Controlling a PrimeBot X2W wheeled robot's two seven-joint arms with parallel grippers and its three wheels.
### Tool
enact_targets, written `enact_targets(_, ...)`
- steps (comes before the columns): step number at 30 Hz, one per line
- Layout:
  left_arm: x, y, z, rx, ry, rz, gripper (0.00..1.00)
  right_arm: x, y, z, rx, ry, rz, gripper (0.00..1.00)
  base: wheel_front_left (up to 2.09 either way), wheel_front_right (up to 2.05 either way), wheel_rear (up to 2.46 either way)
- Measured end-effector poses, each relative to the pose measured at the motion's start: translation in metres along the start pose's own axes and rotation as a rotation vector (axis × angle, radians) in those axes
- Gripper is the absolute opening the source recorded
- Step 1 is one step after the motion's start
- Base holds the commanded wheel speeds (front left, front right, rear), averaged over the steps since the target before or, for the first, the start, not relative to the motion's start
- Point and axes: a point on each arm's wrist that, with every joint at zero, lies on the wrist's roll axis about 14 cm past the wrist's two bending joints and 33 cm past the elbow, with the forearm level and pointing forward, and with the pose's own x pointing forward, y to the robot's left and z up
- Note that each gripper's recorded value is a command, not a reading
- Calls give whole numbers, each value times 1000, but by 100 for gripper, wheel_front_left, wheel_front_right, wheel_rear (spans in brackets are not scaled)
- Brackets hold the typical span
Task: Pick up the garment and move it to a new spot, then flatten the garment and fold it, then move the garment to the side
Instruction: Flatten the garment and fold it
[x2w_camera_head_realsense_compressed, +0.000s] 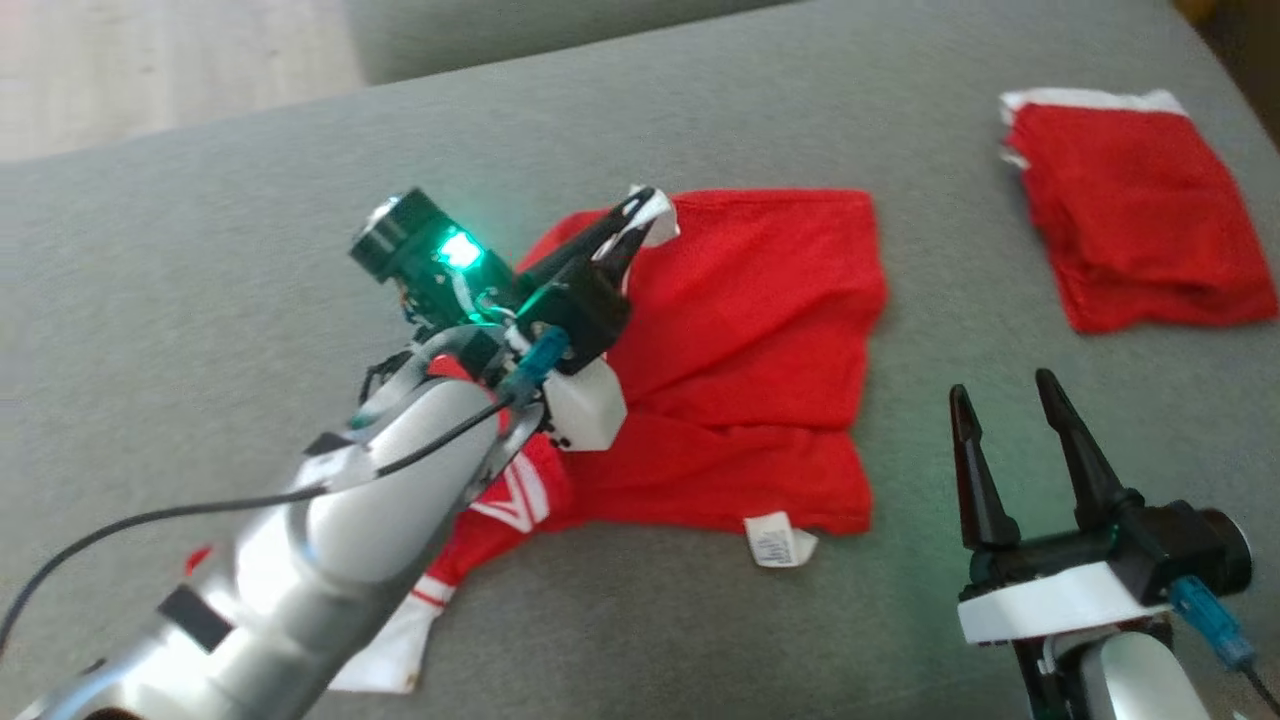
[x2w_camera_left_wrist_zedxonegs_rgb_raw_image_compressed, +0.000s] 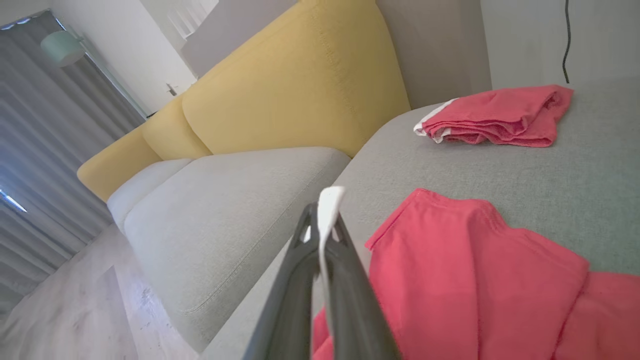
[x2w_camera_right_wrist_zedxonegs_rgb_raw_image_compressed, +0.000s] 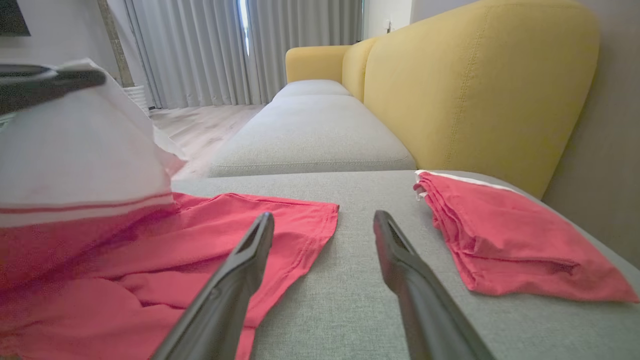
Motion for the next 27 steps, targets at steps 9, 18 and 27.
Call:
enact_targets(9,-41,35,4,38,8,78,0,36,15,-15,5,43,61,100,0,0,0)
enact_targets(18,-58,40,-7,17,30,108,0,68,27,-41,-14,145,120,100,0,0,0)
enact_targets(27,-70,50,-15,4,59,148,0,92,20,-55,-46,206,124,100,0,0,0)
